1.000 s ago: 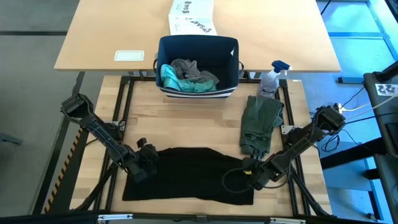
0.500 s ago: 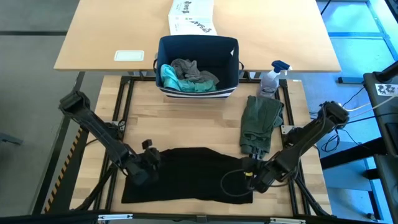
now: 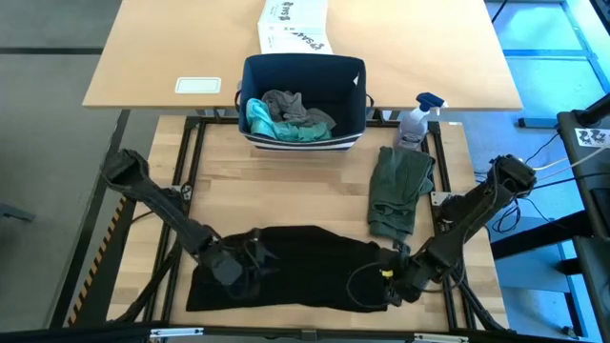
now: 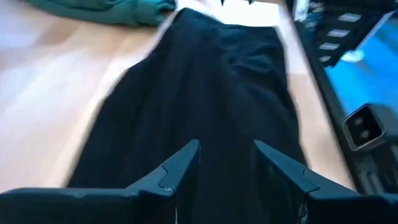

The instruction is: Fold Laundry from Bin

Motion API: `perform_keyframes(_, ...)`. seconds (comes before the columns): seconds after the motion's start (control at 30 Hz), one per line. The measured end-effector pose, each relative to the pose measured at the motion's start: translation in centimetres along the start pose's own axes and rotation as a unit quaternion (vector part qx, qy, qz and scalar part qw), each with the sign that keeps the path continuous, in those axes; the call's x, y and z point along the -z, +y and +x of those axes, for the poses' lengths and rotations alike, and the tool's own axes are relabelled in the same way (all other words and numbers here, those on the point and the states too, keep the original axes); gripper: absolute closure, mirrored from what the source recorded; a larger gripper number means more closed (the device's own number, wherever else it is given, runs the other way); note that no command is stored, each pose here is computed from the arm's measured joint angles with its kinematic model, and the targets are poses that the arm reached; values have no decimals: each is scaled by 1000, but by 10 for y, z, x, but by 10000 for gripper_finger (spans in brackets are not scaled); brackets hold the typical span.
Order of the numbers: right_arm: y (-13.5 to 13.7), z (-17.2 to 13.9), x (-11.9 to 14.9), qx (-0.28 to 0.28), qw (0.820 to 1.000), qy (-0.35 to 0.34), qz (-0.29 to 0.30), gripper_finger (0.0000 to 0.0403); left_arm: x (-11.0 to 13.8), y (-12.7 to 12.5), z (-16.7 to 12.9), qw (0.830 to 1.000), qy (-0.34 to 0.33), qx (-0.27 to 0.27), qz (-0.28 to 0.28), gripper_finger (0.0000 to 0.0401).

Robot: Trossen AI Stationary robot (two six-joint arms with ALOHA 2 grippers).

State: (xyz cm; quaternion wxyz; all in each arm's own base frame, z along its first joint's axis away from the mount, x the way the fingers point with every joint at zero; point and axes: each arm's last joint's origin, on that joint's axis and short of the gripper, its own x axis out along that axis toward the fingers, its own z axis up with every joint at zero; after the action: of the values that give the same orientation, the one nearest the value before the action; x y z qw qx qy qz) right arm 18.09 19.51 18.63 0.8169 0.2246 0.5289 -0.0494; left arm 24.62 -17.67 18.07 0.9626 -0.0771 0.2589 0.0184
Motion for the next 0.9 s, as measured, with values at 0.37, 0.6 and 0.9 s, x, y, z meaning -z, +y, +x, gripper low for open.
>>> perform_keyframes(0.37,-11,5,47,20,996,-7,89,187,14,-1,73,999,40,30,-2,260)
perform_keyframes(0.6,-29,19,56,19,988,-31,147,175,20,-3,96,998,55,23,16,260)
perform_keyframes(0.9,-55,42,64,-86,966,-85,226,117,32,2,108,997,72,7,22,260)
